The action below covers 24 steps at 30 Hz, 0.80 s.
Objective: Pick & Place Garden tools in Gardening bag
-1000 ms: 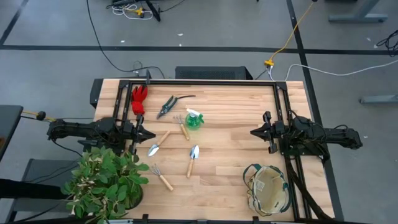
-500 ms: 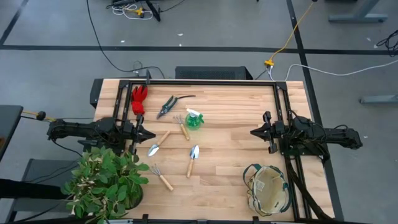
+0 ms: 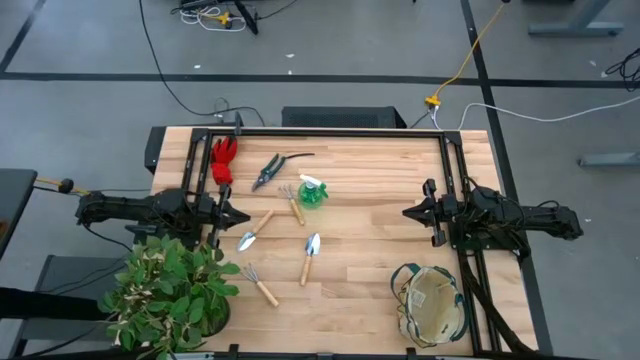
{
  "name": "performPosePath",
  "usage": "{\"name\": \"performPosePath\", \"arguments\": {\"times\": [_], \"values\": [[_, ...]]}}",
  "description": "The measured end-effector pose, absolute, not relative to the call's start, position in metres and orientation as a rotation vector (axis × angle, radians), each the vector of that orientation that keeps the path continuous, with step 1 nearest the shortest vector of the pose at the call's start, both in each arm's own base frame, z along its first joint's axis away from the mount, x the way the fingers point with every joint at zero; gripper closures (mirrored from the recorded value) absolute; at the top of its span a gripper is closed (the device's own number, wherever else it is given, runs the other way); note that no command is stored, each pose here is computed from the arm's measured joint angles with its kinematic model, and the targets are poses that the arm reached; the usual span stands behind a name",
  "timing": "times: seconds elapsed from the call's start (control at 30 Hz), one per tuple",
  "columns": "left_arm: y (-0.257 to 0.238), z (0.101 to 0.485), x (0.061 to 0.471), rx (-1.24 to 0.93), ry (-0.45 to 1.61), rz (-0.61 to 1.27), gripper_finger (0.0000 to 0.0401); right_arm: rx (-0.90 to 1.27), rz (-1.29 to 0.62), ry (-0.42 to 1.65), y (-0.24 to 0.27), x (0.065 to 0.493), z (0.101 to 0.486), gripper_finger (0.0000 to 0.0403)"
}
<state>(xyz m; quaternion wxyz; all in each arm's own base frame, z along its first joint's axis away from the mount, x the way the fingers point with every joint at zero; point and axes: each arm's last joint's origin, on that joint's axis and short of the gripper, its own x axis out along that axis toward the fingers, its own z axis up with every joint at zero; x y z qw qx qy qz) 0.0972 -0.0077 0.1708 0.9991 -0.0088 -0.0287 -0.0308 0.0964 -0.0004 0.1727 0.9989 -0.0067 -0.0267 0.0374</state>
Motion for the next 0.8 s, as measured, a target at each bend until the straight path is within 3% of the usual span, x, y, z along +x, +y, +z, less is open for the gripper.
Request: {"name": "performPosePath", "arguments": {"times": [0.8], "values": [[-0.0072,0.1707,0.0972,-0.018,-0.056,-0.046,0.0376,-0.014,0.075,-0.054,-0.0004,0.0964,0.1727,0.0380]]}}
